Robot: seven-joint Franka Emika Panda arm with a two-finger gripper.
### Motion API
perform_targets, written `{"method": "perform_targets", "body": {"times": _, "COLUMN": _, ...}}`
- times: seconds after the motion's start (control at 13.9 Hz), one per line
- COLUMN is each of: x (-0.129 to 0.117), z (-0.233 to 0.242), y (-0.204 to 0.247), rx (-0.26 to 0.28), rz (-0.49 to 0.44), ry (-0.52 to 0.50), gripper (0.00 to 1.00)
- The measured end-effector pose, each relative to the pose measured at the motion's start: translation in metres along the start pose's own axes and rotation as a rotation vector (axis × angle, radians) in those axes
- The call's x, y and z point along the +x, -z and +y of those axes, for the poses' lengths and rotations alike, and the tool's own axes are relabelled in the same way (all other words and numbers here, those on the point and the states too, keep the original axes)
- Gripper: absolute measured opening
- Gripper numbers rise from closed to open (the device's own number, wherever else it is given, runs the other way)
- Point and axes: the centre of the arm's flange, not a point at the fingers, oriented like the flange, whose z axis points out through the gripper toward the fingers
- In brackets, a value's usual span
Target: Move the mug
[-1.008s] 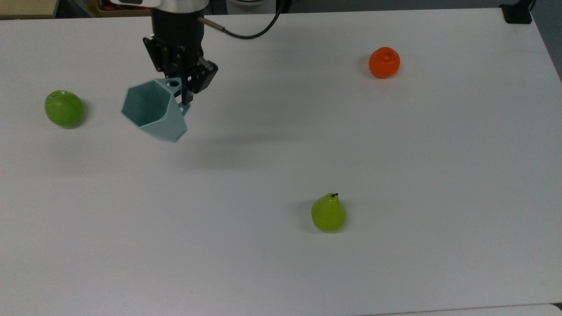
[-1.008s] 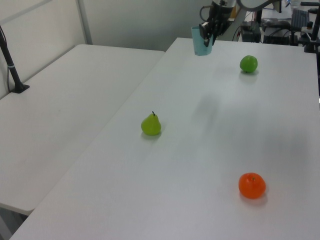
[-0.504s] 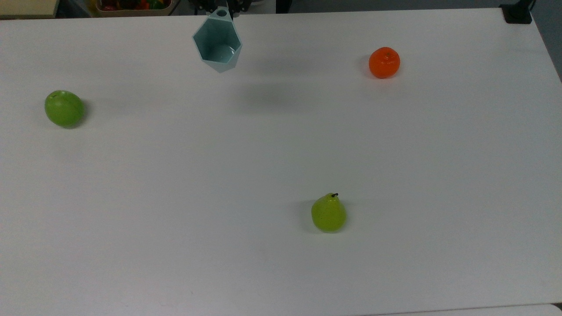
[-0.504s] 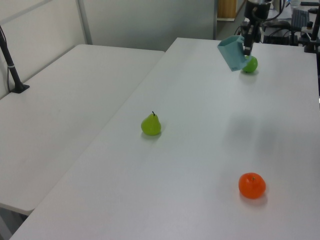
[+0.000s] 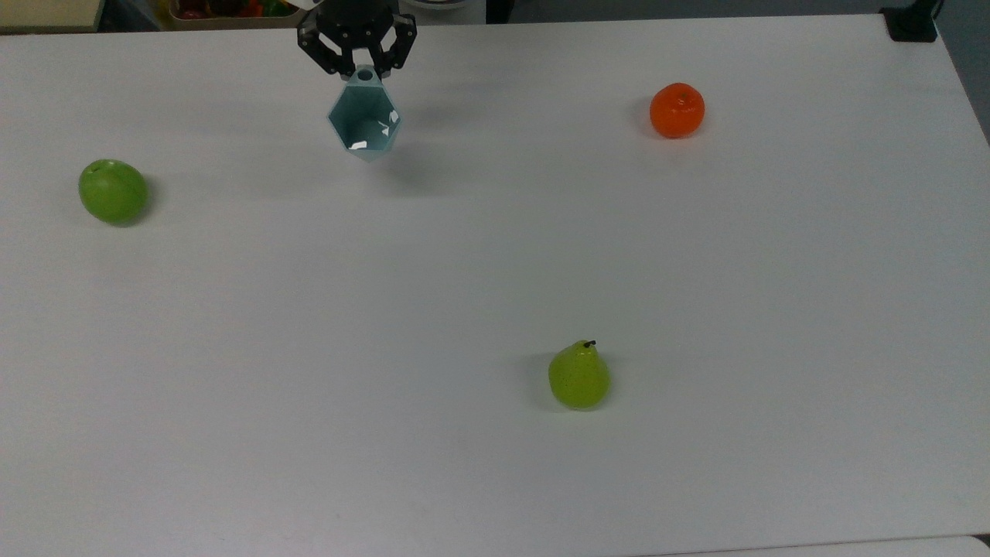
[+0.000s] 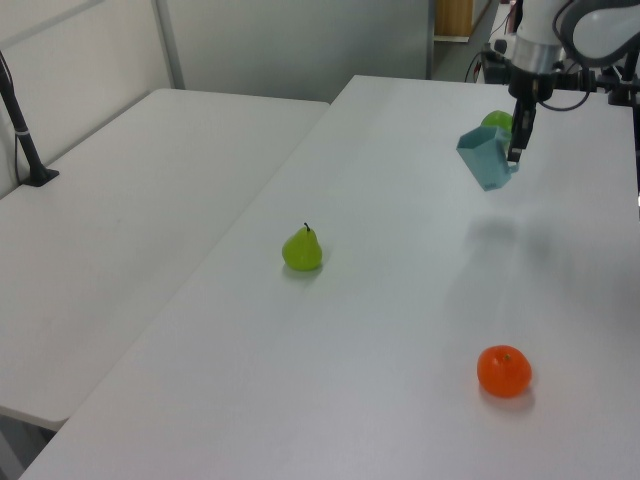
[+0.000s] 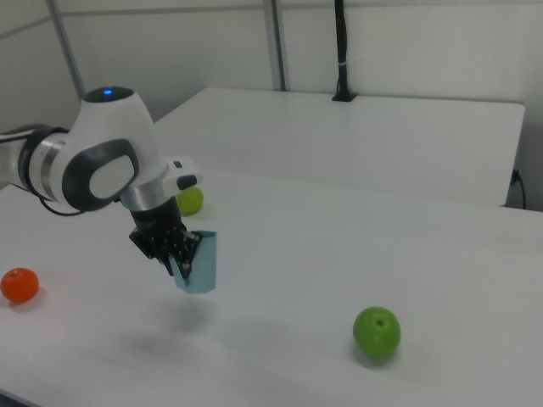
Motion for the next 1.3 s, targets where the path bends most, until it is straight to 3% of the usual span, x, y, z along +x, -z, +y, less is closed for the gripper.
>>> {"method": "perform_targets", "body": {"times": 0.43, "x": 0.003, "z": 0.011, "y": -0.062, "rx": -0.017, "rz": 0.007, "ry": 0.023, "gripper": 0.24}}
{"method": "perform_targets", "body": {"times": 0.86, "x": -0.010, "z": 0.010, "y": -0.086, "rx": -0.012, "rz": -0.012, "ry": 0.025, "gripper": 0.27}}
{"method": "perform_targets", "body": {"times": 0.94, "x": -0.015, "z": 0.011, "y": -0.094, "rx": -0.008, "rz": -0.030, "ry": 0.023, "gripper": 0.34}}
{"method": "perform_targets", "body": {"times": 1.08, "x": -0.017, "z": 0.011, "y": -0.097, "rx": -0.006, "rz": -0.037, "ry": 0.022, "gripper": 0.64}}
{"method": "perform_targets", "body": {"times": 1.22, "x": -0.018, "z": 0.011, "y": -0.097, "rx": 0.000, "rz": -0.056, "ry": 0.021, "gripper": 0.73}}
{"method": "perform_targets", "body": {"times": 1.3, "x": -0.019, "z": 0.011, "y": -0.094, "rx": 0.008, "rz": -0.081, "ry": 0.021, "gripper": 0.86}}
